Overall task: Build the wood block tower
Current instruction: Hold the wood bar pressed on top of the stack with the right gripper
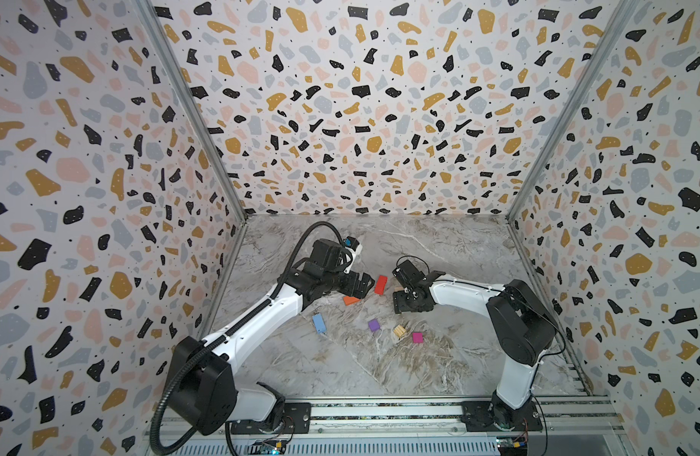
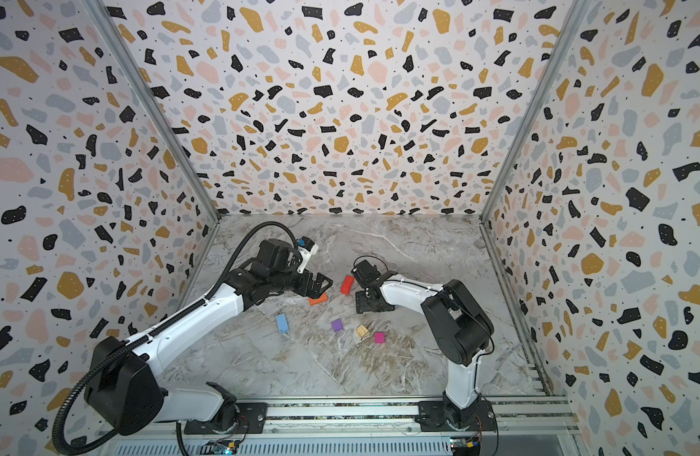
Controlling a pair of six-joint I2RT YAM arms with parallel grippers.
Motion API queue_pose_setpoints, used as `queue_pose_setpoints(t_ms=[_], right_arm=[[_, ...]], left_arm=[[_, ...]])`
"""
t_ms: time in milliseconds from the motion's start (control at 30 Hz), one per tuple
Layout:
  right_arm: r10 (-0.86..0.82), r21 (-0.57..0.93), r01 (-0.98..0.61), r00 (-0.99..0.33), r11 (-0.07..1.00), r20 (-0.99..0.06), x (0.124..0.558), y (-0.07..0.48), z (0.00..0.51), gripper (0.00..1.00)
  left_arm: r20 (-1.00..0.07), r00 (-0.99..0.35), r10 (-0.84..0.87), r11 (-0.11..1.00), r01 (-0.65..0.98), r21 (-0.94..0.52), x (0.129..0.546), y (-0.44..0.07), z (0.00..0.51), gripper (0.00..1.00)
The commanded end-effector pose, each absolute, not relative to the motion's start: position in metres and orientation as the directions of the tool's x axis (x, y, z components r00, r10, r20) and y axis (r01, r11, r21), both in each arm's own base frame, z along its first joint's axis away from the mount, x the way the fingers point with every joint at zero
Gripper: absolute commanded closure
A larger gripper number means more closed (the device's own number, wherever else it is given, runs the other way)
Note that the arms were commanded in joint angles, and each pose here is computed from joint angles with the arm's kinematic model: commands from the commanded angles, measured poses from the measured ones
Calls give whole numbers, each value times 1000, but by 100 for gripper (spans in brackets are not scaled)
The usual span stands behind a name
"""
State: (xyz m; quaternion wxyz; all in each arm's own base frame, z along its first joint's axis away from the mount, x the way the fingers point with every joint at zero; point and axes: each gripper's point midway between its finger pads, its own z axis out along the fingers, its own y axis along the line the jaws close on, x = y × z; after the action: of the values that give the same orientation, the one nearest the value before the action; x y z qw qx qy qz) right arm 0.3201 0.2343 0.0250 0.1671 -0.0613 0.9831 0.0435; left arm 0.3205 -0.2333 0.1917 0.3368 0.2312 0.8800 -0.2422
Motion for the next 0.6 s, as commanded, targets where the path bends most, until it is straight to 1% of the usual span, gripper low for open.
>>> queue_pose_setpoints(t_ms=[0, 67, 133, 200, 333, 567], right_arm=[[-76, 80, -105, -948, 991, -308, 318, 234, 23, 35], [-70, 85, -101, -950, 991, -305, 317, 235, 23, 33], [-70, 88, -102, -949, 991, -307, 317, 235, 24, 27], [-68, 85, -99, -949, 991, -307, 317, 234, 24, 25], [-67, 79, -96, -948, 992, -310, 318, 233, 25, 24], [-68, 79, -97, -946, 992, -316, 319, 233, 26, 23]], left_arm=[[-720, -651, 240, 767, 581, -271, 323, -234, 195, 2], [-719, -652, 240, 766, 582, -272, 323, -234, 194, 2], [-719, -653, 238, 766, 582, -274, 322, -234, 195, 2], [-721, -651, 238, 765, 583, -274, 322, -234, 195, 2], [-721, -651, 238, 765, 583, -274, 322, -234, 196, 2], [-721, -651, 238, 764, 584, -275, 322, -234, 196, 2]])
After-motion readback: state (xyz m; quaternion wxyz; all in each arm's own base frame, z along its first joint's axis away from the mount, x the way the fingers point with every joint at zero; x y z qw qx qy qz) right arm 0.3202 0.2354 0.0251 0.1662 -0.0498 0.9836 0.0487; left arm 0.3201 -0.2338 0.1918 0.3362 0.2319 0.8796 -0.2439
